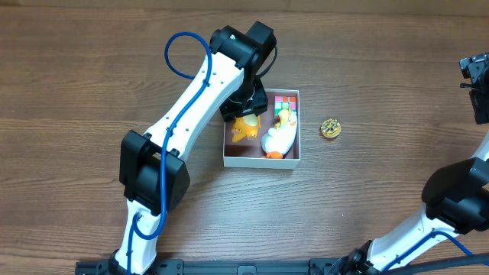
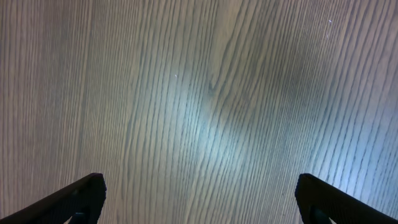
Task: Pack container
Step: 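Lower the held dinosaur into the box beside the duck, then open the left gripper to release the dinosaur in the box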
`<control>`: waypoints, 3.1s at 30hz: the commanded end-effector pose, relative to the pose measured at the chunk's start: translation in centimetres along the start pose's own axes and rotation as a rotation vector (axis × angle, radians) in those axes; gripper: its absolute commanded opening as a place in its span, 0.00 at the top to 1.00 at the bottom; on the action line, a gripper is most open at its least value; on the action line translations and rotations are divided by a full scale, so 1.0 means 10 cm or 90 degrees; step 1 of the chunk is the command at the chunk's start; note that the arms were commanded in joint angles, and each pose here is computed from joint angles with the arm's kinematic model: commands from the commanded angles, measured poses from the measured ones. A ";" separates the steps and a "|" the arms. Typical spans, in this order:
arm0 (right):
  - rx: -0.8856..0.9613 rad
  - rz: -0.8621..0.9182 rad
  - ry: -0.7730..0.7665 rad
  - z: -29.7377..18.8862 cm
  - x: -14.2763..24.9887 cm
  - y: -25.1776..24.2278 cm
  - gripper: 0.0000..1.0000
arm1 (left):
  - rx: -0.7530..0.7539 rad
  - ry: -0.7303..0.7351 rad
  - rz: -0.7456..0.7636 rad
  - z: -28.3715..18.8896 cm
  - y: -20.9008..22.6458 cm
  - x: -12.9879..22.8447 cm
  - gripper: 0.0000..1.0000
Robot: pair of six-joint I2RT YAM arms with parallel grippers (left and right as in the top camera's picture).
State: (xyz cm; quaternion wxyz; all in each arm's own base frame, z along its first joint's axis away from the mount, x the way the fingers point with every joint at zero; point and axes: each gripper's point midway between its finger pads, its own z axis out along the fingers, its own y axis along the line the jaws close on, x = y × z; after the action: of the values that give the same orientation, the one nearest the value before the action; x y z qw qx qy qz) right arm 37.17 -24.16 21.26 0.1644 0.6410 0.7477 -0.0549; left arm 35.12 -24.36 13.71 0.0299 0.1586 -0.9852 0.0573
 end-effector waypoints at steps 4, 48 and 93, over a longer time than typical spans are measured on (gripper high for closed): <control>0.005 -0.004 -0.004 0.01 -0.01 -0.02 0.00 | 0.001 -0.013 -0.008 -0.01 0.04 0.00 0.46; 0.005 -0.004 -0.004 0.01 -0.01 -0.02 0.00 | -0.045 -0.023 0.005 0.18 0.18 -0.04 0.30; 0.005 -0.004 -0.004 0.01 -0.01 -0.02 0.00 | 0.062 -0.007 0.199 0.36 -0.38 0.11 0.96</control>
State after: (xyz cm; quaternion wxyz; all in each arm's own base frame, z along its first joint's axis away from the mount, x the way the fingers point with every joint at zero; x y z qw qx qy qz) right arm 37.17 -24.17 21.27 0.1646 0.6408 0.7478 -0.0549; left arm 35.71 -27.98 10.86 -0.0053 0.0176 -0.9954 0.0943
